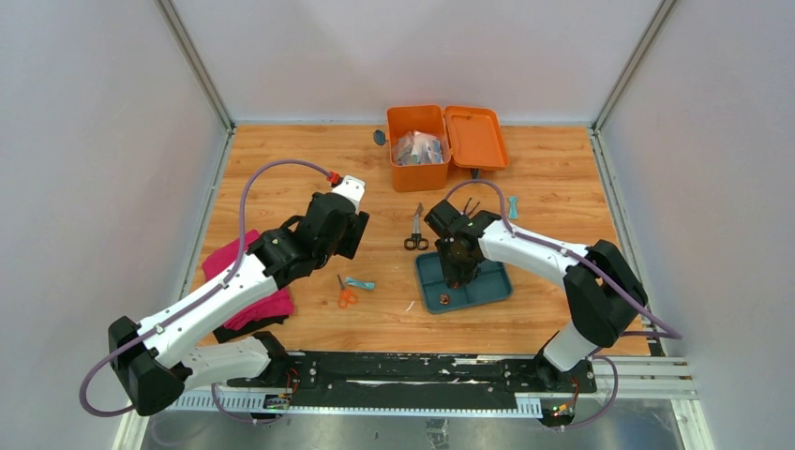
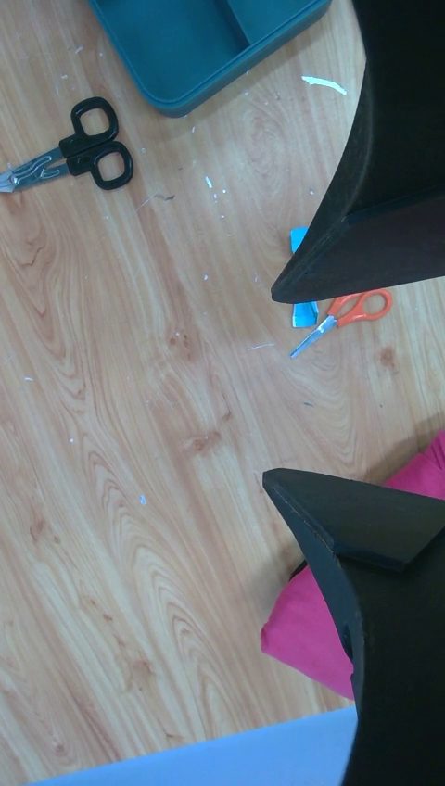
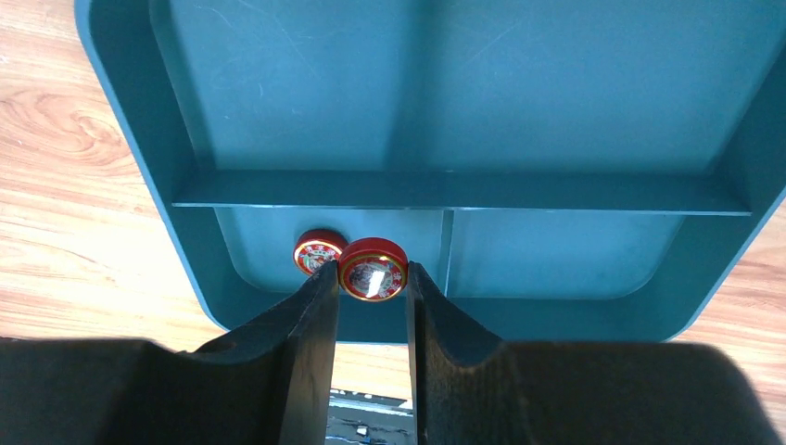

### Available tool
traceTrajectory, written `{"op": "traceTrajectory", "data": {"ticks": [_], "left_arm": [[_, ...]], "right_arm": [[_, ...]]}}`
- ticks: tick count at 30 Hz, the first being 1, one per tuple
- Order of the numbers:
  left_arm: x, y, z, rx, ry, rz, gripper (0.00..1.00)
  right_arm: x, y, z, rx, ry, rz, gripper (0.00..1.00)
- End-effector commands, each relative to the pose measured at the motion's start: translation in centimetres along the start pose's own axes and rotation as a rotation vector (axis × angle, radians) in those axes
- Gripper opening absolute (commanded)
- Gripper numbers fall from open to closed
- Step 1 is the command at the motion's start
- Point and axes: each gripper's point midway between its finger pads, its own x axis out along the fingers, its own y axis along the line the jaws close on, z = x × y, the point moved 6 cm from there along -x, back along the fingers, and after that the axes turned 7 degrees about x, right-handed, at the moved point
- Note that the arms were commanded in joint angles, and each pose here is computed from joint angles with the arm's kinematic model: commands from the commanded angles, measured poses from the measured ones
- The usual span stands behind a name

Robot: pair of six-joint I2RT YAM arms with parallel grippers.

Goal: Organize the medicine kit

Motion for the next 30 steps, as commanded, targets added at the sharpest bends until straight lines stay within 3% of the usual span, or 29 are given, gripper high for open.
{"op": "traceTrajectory", "data": {"ticks": [1, 5, 17, 23, 30], "left_arm": [[0.3, 0.3, -0.4, 0.005, 0.016, 0.025, 0.71], [0.3, 0.3, -0.4, 0.004, 0.017, 0.023, 0.71], [0.4, 0.2, -0.5, 0.006, 0.02, 0.021, 0.71], [0.3, 0.2, -0.4, -0.003, 0.022, 0.018, 0.71], [-0.4, -0.8, 0.4, -0.116, 0.004, -0.062, 0.71]], "right_arm": [[0.7, -0.2, -1.2, 0.008, 0.04, -0.025, 0.25], [1.2, -0.4, -1.4, 0.015, 0.044, -0.044, 0.28], [0.5, -0.3, -1.2, 0.027, 0.031, -0.024, 0.5], [-1.6, -0.4, 0.2, 0.041, -0.039, -0.001, 0.48], [-4.6, -3.9, 3.9, 0.115, -0.142, -0.015, 0.46]]}}
